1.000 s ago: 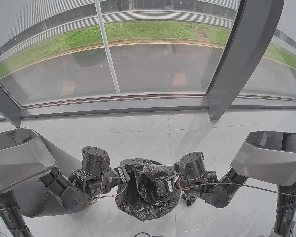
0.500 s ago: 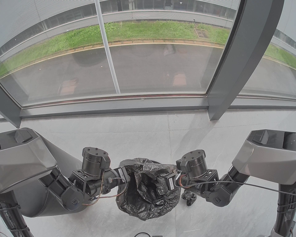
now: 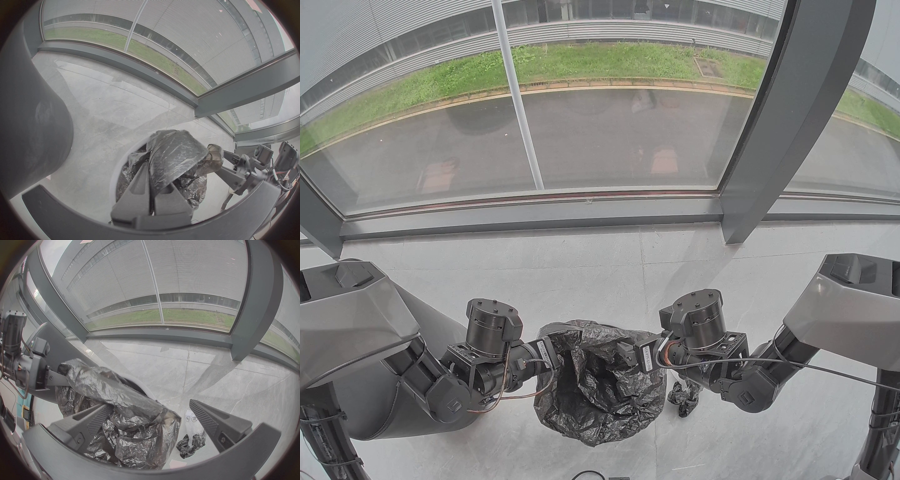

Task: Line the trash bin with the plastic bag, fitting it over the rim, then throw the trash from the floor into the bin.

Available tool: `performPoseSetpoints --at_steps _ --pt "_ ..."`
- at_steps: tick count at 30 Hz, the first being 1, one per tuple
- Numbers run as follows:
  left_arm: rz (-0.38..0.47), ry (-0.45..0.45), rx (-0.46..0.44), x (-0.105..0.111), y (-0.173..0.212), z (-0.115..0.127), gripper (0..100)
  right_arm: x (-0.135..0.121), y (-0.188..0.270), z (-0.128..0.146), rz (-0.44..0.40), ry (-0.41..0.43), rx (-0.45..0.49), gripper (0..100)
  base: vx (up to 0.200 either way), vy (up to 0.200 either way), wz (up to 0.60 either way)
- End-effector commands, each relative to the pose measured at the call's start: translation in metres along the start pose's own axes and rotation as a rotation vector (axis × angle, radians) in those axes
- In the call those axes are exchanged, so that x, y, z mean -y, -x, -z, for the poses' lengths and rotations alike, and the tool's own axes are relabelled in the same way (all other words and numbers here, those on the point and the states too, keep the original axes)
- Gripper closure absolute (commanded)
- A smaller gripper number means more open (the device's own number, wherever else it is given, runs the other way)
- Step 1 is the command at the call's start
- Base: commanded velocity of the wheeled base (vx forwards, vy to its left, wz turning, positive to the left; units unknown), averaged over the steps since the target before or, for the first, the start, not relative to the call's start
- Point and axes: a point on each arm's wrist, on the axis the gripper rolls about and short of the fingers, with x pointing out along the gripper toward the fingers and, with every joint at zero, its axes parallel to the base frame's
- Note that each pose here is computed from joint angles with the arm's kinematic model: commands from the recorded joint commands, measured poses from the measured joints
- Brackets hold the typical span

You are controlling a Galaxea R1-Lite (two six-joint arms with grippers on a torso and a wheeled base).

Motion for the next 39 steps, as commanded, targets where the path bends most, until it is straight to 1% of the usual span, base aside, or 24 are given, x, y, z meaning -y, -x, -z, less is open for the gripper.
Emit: performPoseSetpoints --at_steps 1,8,12,21,25,26,27,29,33,39 --pt "-0.023 0.011 0.000 -0.007 -0.003 -0.001 100 0.000 0.003 -0.008 -0.002 -0.005 0.024 0 0.000 0.000 0.00" --pt "-0.040 0.029 0.019 -0.016 -0.003 -0.009 100 -0.003 -0.010 -0.016 -0.003 -0.009 0.047 0 0.000 0.000 0.00" --pt "-0.018 0.029 0.052 -0.016 -0.003 -0.013 100 -0.005 -0.018 -0.020 0.000 -0.010 0.049 0 0.000 0.000 0.00" --pt "-0.011 0.029 0.058 -0.015 -0.004 -0.014 100 -0.006 -0.018 -0.024 -0.002 -0.014 0.050 0 0.000 0.000 0.00" --pt "-0.013 0.031 0.058 -0.016 -0.004 -0.014 100 -0.009 -0.009 -0.021 -0.012 -0.008 0.035 0 0.000 0.000 0.00" --pt "-0.012 0.029 0.057 -0.016 -0.004 -0.014 100 -0.012 -0.003 -0.020 -0.021 -0.002 0.030 0 0.000 0.000 0.00" --pt "-0.013 0.031 0.056 -0.016 -0.004 -0.014 100 -0.020 0.005 -0.016 -0.044 0.012 0.020 0 0.000 0.000 0.00" --pt "-0.012 0.029 0.057 -0.016 -0.004 -0.014 100 -0.025 0.007 -0.013 -0.056 0.022 0.010 0 0.000 0.000 0.00" --pt "-0.010 0.031 0.059 -0.015 -0.004 -0.014 100 -0.027 0.003 -0.010 -0.056 0.031 0.001 0 0.000 0.000 0.00" --pt "-0.006 0.030 0.066 -0.014 -0.003 -0.016 100 -0.028 -0.022 0.004 -0.043 0.051 -0.029 0 0.000 0.000 0.00"
